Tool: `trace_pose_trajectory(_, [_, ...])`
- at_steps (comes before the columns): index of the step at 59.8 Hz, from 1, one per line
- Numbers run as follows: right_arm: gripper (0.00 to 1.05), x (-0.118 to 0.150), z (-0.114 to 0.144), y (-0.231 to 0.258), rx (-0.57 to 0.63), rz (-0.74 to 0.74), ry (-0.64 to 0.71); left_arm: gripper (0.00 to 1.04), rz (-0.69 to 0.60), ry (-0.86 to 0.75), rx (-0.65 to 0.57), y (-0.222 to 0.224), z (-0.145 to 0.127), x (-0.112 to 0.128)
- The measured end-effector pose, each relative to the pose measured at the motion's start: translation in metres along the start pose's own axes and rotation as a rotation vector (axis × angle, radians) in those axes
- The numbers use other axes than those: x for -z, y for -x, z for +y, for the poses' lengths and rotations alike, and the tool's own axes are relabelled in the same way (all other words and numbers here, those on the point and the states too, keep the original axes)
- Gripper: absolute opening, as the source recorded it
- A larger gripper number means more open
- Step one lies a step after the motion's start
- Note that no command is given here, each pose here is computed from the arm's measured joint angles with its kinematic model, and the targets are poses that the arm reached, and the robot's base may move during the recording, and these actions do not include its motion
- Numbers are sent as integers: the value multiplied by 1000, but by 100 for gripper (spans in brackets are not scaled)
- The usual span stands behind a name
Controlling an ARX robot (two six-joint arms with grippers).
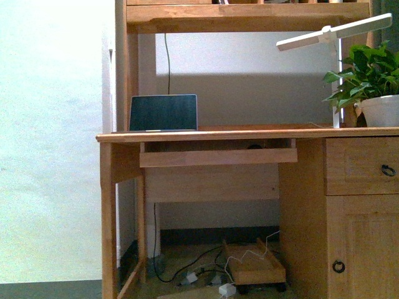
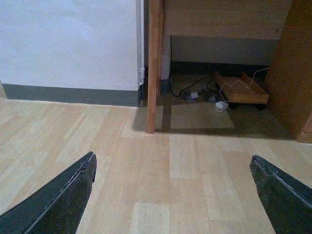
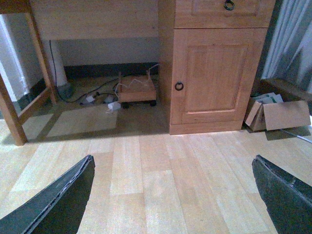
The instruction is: Place mouse
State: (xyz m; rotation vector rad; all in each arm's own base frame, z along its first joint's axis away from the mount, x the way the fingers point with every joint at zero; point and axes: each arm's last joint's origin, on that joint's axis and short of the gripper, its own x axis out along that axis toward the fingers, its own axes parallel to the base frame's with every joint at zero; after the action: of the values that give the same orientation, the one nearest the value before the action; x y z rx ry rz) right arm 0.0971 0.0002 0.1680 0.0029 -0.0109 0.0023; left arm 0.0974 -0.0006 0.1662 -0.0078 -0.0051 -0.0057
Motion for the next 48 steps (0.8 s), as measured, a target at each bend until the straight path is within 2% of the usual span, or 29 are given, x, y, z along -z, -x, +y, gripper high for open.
trace_pose_trajectory(48, [97, 0, 0, 0, 0, 0, 0, 97, 0, 0, 0, 0, 0, 0])
